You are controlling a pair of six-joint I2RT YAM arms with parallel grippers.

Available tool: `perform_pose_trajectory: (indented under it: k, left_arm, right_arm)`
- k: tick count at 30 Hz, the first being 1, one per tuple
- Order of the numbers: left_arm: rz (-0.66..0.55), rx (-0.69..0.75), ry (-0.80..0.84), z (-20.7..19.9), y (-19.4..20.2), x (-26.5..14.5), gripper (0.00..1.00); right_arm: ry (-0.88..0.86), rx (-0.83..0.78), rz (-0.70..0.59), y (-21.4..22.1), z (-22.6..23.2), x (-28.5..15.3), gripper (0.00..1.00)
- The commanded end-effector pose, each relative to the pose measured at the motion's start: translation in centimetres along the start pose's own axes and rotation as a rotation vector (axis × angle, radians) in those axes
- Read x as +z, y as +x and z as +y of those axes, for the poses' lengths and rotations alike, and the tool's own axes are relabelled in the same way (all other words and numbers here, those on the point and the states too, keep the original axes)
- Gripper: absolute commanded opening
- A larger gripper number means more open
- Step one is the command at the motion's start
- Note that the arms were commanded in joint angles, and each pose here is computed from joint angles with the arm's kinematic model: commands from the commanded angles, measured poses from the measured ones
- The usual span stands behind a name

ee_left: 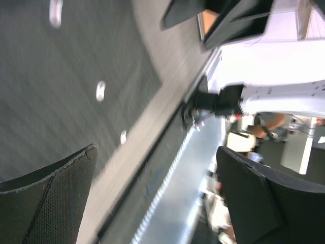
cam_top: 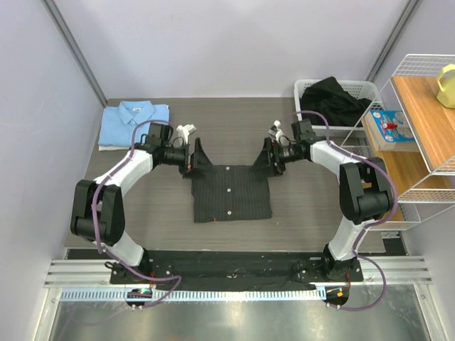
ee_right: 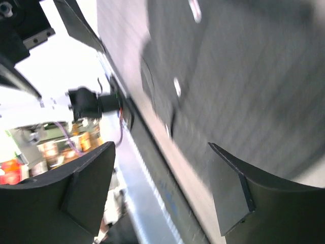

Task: Fold and stack the long sleeve shirts
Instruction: Fold the shirt

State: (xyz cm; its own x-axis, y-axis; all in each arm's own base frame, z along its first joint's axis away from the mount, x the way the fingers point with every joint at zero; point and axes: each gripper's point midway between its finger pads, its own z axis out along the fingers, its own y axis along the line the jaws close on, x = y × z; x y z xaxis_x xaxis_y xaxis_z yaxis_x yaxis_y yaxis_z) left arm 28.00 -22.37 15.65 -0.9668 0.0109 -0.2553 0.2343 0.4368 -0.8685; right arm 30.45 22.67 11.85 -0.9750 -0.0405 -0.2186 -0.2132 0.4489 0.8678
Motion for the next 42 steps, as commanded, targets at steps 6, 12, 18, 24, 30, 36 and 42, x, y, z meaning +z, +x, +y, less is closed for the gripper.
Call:
perform_pose_trajectory:
  k: [6,12,18,24,30,36,42]
  left_arm:
    - [-0.008,-0.109,-0.171,9.9,-5.2,4.9,1.00]
    - [0.044,-0.249,-0.276,13.2,0.5,4.4,1.00]
    - [0.153,-0.118,-0.127,5.1,6.2,5.5,1.00]
    - [-0.093,-0.003,-0.137,2.9,1.6,-1.3,1.00]
    - [-0.157,-0.018,-0.297,7.0,-1.5,-2.1,1.00]
    - [-0.073,-0.060,-0.353,11.5,-3.0,0.5,1.00]
    - [0.044,-0.075,-0.288,13.5,-2.1,3.8,1.00]
  right_arm:
    - [0.116,0.001,-0.049,-5.0,-6.0,4.9,0.64]
    - [0.335,-0.048,-0.023,-7.0,-12.9,5.5,0.57]
    - [0.310,-0.313,0.068,-9.0,-8.9,10.0,0.56]
    - [0.199,-0.686,0.032,-11.0,2.3,7.3,0.58]
    - [0.368,-0.777,0.032,-9.0,3.4,4.1,0.59]
    - [0.504,-0.668,0.127,-3.2,-0.2,3.0,0.57]
    - [0.643,-0.590,0.229,-0.1,-6.2,2.5,0.57]
